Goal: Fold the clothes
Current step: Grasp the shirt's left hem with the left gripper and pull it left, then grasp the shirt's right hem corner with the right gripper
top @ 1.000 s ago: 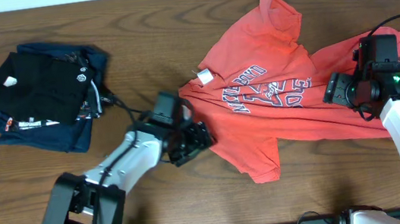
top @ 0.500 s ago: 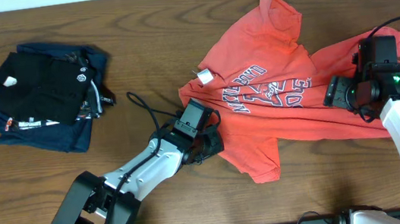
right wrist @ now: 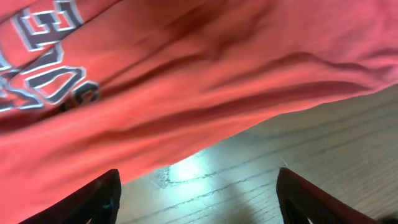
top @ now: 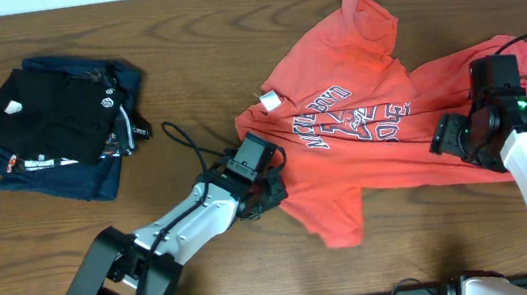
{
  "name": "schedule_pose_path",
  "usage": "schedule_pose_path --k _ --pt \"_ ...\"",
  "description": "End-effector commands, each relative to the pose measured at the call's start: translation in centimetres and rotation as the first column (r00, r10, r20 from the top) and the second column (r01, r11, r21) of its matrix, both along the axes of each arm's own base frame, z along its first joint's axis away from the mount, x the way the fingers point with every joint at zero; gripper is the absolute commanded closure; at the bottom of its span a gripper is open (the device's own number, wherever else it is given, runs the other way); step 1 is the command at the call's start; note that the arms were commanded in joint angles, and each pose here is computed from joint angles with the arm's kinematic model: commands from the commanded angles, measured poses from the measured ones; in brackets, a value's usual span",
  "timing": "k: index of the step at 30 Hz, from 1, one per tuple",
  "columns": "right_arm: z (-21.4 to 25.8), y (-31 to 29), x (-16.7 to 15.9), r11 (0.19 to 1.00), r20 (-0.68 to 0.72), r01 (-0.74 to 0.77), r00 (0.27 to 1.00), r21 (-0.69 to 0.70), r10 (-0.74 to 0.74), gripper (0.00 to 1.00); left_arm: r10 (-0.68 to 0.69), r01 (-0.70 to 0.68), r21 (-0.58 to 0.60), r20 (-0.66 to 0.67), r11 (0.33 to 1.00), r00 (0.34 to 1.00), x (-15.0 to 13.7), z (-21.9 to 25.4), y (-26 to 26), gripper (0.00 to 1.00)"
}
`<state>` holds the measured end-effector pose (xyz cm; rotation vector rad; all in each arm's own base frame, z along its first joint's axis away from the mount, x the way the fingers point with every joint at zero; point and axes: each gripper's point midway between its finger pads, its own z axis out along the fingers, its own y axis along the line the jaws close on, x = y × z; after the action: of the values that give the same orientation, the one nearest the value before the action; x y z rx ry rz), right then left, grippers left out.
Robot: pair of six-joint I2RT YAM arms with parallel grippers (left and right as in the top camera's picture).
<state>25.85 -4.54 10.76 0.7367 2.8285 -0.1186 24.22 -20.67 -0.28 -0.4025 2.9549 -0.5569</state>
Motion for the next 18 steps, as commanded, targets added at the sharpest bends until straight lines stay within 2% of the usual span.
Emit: schedule_pose_path --k 1,5,9,14,18 --pt "-1.2 -1.8 -1.5 0.990 -0.026 0.131 0.991 -0.057 -0.133 0.21 -0.007 0.005 0.070 0.019 0.998 1.000 0.4 0.4 3.3 0.94" --pt "-3.1 -2.5 -2.6 0.980 -0.045 0.194 0.980 -0.044 -0.196 0.21 0.105 -0.105 0.132 0.007 0.986 0.994 0.8 1.6 7.7 0.94" --pt "-4.6 -3.4 -4.5 0.958 -0.088 0.284 0.954 -0.041 -0.287 0.21 0.146 -0.145 0.143 0.005 0.979 0.989 0.8 2.6 10.2 0.94" --pt "-5.8 -4.0 -6.6 0.943 -0.143 0.326 0.932 -0.066 -0.332 0.21 0.155 -0.144 0.172 -0.052 0.975 0.987 -0.7 2.4 11.1 0.94" --pt "-6.3 -5.6 -8.5 0.907 -0.159 0.390 0.897 -0.159 -0.413 0.20 0.145 -0.131 0.182 -0.067 0.975 0.987 -1.1 2.3 11.2 0.94"
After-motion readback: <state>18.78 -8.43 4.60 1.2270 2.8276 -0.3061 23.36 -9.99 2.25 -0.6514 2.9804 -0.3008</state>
